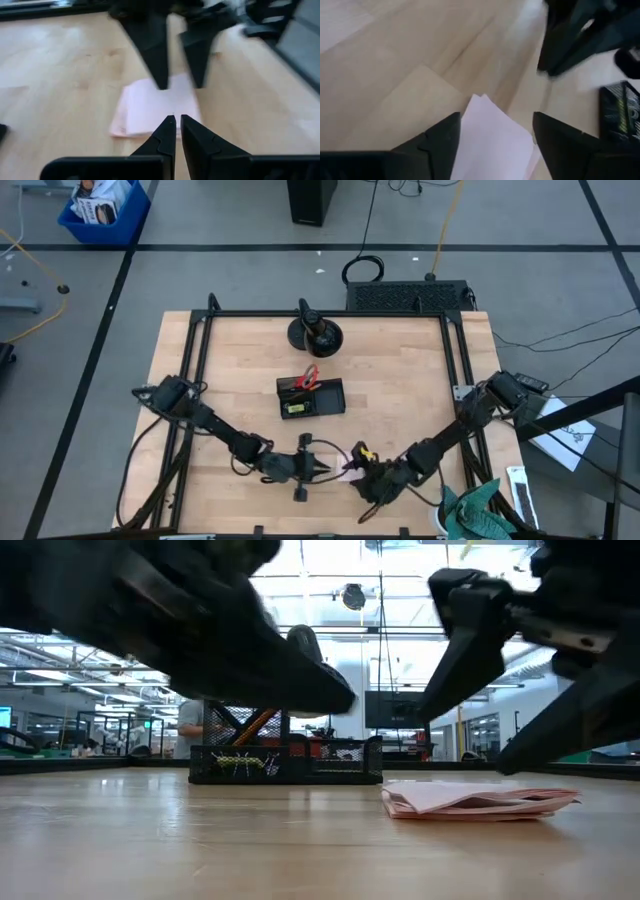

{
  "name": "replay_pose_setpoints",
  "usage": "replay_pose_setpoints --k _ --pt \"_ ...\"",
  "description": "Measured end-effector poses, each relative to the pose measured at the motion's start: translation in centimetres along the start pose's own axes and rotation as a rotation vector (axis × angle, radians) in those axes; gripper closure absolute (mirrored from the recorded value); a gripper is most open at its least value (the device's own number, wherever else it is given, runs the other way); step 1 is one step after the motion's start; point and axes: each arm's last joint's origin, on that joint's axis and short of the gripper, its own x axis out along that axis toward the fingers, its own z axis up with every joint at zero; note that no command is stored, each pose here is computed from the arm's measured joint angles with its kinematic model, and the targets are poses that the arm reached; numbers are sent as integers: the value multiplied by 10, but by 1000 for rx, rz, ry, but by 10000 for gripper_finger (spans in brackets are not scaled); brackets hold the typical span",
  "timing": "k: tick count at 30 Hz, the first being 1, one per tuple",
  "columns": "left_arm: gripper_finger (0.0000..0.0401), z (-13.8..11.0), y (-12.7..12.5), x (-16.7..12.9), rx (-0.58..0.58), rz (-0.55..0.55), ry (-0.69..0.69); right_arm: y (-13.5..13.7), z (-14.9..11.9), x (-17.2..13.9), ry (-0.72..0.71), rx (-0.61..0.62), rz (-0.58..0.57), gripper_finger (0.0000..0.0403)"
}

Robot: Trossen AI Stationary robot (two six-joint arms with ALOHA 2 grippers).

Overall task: Pick and place office supplies into organizer
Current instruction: Put the pink sticky notes into the black desk organizer

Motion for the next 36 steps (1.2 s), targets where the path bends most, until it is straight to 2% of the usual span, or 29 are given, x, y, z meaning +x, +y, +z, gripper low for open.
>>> replay_pose_setpoints --k 4,9,15,19,24,30,36 --pt "366 7 5 17 19 77 11 10 5 -7 26 44 -23 136" --pt "366 21 14 27 -26 115 19 21 0 -13 90 107 3 124" --pt "366 24 21 32 -63 85 108 30 -3 -19 126 152 -1 128" --pt "366 21 21 33 -55 81 117 33 -3 -22 118 148 -54 128" --pt "366 19 20 33 -46 81 129 32 -4 -19 122 168 -60 128" --pt "366 15 17 35 -44 32 154 38 -11 -9 155 151 -51 128" --pt "366 5 17 40 -40 30 163 40 -14 -4 166 124 -86 129"
